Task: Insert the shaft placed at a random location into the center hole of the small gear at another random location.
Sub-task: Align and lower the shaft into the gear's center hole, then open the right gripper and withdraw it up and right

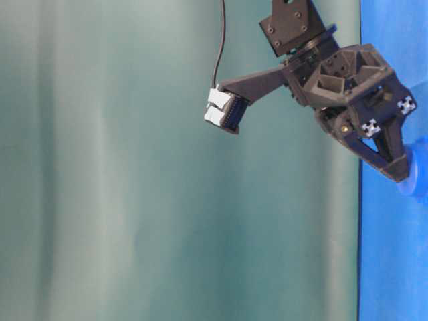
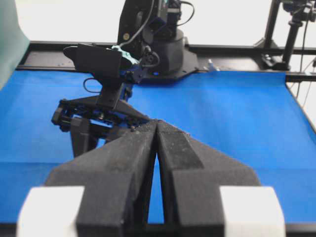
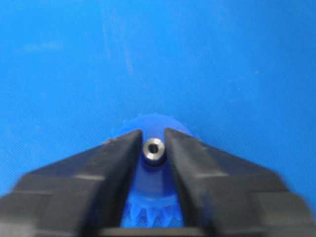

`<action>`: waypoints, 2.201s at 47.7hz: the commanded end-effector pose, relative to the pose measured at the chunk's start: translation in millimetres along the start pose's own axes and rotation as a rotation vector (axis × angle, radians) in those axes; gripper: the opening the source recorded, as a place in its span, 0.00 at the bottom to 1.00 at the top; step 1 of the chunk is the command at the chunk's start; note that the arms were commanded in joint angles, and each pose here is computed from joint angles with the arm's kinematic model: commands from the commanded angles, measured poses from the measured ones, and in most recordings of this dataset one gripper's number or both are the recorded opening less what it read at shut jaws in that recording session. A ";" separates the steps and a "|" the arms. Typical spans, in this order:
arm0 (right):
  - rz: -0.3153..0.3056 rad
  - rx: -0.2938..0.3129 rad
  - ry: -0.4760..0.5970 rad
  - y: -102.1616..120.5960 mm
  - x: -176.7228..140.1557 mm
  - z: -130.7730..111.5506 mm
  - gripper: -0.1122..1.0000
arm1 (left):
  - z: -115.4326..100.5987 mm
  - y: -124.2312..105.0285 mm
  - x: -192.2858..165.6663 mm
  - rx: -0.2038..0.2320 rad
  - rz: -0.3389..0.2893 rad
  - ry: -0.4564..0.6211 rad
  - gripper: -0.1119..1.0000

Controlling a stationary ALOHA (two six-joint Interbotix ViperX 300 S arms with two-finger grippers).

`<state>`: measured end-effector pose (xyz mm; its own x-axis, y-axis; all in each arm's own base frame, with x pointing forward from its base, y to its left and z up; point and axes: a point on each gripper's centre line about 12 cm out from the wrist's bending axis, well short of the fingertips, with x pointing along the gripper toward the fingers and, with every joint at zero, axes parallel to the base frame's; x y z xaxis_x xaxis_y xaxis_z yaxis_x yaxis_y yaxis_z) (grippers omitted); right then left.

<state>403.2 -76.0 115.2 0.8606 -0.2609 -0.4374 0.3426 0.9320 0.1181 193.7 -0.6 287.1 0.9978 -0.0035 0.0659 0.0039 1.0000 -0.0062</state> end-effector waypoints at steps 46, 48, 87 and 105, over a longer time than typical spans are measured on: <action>0.049 0.021 -0.166 12.0 -38.0 73.9 0.80 | 2.4 -0.4 0.7 0.000 -0.002 -0.006 0.10; 0.049 0.023 -0.166 11.9 -38.0 73.9 0.80 | 3.0 0.0 0.8 -0.002 0.000 -0.008 0.10; 0.080 0.035 -0.190 0.0 -138.5 49.2 0.80 | 4.6 -0.4 -0.9 0.000 -0.002 -0.017 0.10; 0.103 0.036 -0.210 -2.2 -169.6 41.8 0.80 | 5.1 -0.3 -2.3 -0.002 -0.002 -0.015 0.10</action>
<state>271.4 -45.1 219.5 0.9438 -0.2173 -0.2489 0.2664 0.9461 0.1844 190.2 -0.6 288.3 0.9975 -0.0035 0.0705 0.0039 1.0000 -0.0061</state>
